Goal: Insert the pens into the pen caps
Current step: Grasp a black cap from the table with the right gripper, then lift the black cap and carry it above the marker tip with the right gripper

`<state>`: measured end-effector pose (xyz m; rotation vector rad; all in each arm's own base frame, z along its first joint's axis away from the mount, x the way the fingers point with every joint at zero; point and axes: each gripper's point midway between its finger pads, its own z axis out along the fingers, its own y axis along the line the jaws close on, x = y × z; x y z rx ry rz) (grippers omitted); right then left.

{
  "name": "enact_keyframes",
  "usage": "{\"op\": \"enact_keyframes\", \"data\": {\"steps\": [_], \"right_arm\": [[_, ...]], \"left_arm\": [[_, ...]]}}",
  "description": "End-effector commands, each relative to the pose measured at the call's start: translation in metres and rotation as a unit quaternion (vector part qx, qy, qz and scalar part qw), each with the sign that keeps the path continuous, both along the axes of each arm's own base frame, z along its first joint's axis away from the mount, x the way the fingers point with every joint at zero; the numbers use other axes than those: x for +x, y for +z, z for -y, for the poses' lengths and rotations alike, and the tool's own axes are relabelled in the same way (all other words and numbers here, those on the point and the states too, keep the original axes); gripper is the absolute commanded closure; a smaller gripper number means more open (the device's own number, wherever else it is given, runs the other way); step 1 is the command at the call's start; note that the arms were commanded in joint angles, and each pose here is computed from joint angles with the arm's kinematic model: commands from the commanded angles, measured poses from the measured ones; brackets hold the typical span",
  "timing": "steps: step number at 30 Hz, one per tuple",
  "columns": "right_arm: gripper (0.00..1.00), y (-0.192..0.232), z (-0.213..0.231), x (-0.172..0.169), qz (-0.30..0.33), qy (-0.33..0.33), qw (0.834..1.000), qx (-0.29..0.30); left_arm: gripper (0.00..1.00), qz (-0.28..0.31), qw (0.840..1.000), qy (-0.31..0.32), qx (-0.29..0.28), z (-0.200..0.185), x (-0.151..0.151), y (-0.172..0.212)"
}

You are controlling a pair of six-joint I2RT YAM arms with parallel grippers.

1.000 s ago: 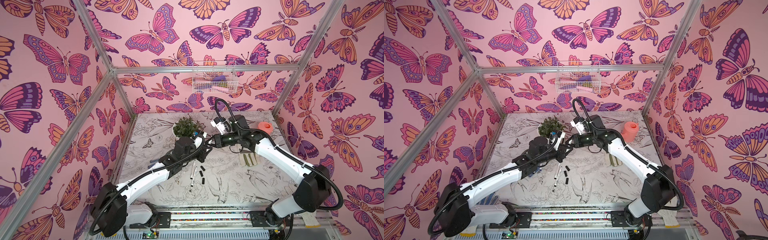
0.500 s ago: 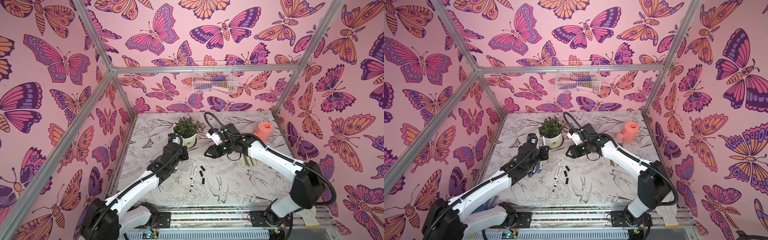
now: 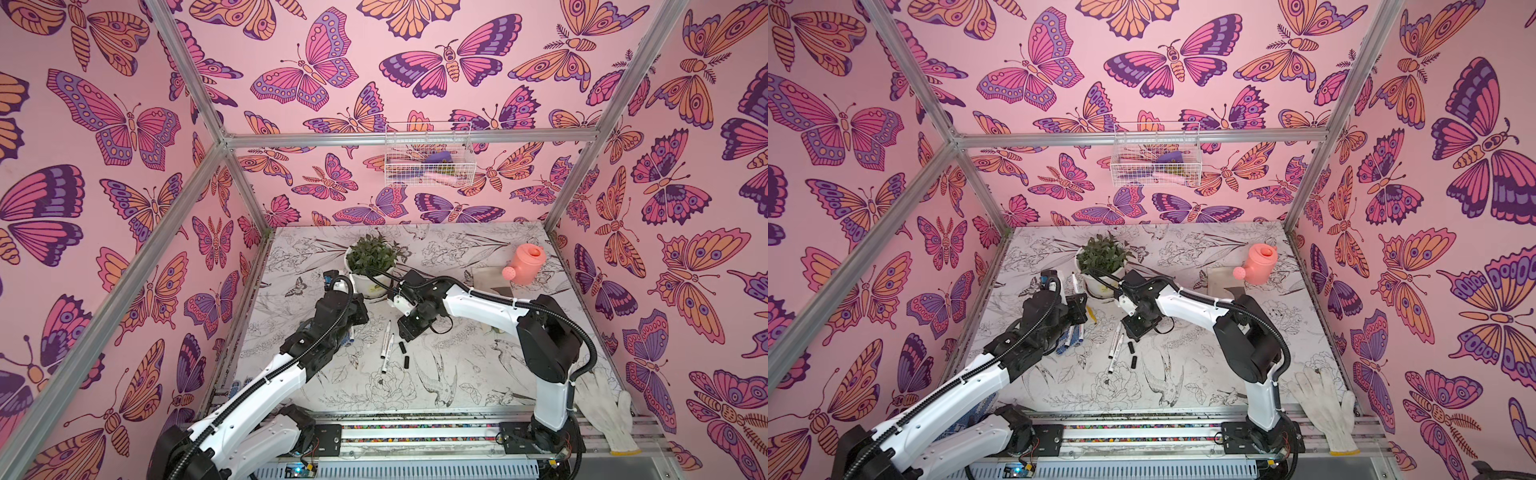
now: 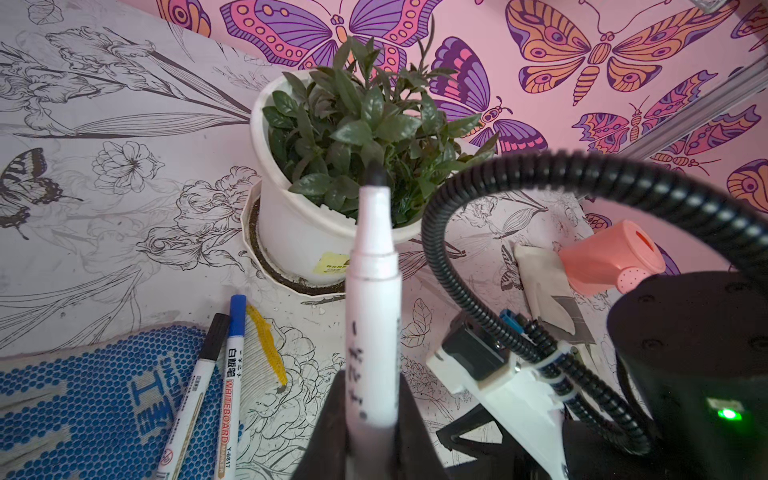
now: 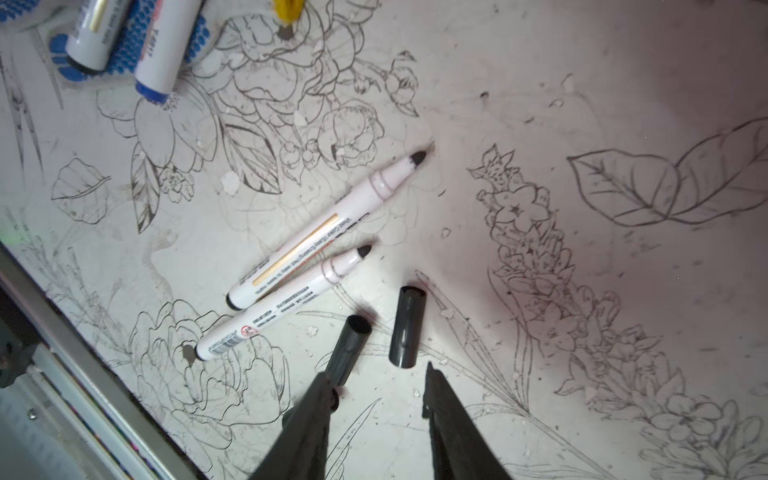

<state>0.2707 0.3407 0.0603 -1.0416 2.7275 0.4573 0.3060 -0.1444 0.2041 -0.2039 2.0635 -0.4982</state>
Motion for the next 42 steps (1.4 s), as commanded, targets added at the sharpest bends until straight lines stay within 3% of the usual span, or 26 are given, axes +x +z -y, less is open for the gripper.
{"op": "enact_keyframes", "data": {"steps": [1,9,23,29,34,37,39,42], "right_arm": [[0.61,-0.01,0.006,0.006,0.012,0.009,0.999,-0.032],[0.62,-0.025,0.0,0.008,-0.002,0.007,0.999,-0.036],[0.68,-0.061,0.012,0.007,0.052,0.047,0.986,-0.149],[0.88,-0.058,0.011,0.015,0.072,0.039,0.984,-0.158],[0.95,0.001,0.013,0.031,0.115,-0.004,0.99,-0.078],[0.96,0.067,0.019,0.043,0.14,-0.048,0.989,0.024],[0.96,0.108,0.027,0.05,0.15,-0.082,0.98,0.101],[0.96,0.175,0.049,0.063,0.175,-0.142,0.948,0.224]], "left_arm": [[1.0,-0.013,1.0,0.011,0.006,-0.009,-0.006,-0.009],[1.0,-0.007,1.0,0.003,0.011,-0.008,-0.007,-0.004],[1.0,-0.008,1.0,-0.02,0.01,0.0,-0.007,-0.001],[1.0,-0.013,0.999,-0.032,0.002,0.007,-0.006,-0.003],[1.0,-0.004,0.996,-0.092,-0.005,0.03,-0.006,-0.002],[1.0,0.005,0.99,-0.139,-0.011,0.05,-0.008,-0.001],[1.0,0.02,0.984,-0.179,-0.013,0.067,-0.012,0.002],[1.0,0.054,0.967,-0.251,-0.004,0.097,-0.024,0.008]]}}
